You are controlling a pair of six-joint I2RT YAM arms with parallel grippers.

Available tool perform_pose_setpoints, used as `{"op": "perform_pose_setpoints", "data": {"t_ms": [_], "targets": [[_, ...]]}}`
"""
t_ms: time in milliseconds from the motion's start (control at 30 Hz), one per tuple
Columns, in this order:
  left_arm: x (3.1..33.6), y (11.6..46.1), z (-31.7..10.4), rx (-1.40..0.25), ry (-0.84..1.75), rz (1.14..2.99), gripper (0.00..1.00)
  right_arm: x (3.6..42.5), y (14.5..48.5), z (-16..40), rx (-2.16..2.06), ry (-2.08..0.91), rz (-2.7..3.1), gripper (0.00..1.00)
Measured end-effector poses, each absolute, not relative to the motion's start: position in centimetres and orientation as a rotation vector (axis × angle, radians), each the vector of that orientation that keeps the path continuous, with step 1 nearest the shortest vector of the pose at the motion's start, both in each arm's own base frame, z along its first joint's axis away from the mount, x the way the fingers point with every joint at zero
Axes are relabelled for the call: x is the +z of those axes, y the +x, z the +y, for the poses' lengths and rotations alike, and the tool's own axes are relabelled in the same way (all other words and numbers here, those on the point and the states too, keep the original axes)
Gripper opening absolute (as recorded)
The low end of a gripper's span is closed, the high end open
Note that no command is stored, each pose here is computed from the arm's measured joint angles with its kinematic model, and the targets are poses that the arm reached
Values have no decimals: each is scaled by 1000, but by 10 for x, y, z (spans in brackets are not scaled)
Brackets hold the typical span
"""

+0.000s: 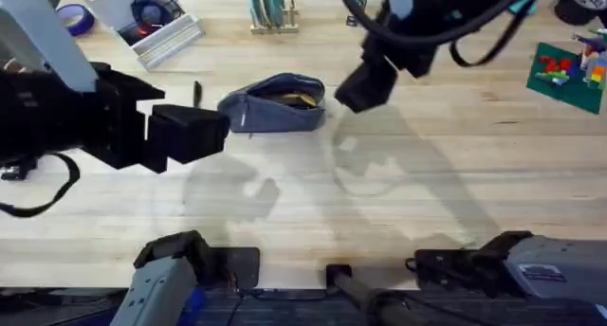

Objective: Unzip the bag, pick up the pens from the table one at a time and place them inside, then zip the bag closed.

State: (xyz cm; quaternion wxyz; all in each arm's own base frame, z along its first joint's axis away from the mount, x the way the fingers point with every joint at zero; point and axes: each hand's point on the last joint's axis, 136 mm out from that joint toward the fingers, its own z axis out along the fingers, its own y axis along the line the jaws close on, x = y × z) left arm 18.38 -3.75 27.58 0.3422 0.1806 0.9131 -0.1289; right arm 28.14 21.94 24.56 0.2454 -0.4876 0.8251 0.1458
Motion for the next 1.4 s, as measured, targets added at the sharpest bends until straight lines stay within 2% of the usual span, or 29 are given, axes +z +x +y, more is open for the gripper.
{"op": "perform_pose_setpoints", "data": {"t_ms": [167, 300, 567, 800, 1133, 1400], "targets": [[275, 184, -36, -331, 456, 2380, 995, 238, 267, 196, 401, -1255, 2408, 996], [274, 184, -33, -320, 418, 2398, 995, 248, 266, 187, 397, -1165, 2425, 995], [271, 186, -21, -257, 325, 2436, 995, 281, 236, 172, 398, -1114, 2363, 995], [264, 193, -13, -249, 241, 2490, 995, 282, 225, 166, 397, -1118, 2385, 996], [249, 243, 40, -29, -34, 2544, 995, 281, 225, 166, 397, -1118, 2387, 995], [210, 283, 62, 19, -32, 2660, 995, 281, 226, 166, 397, -1116, 2388, 996]]}}
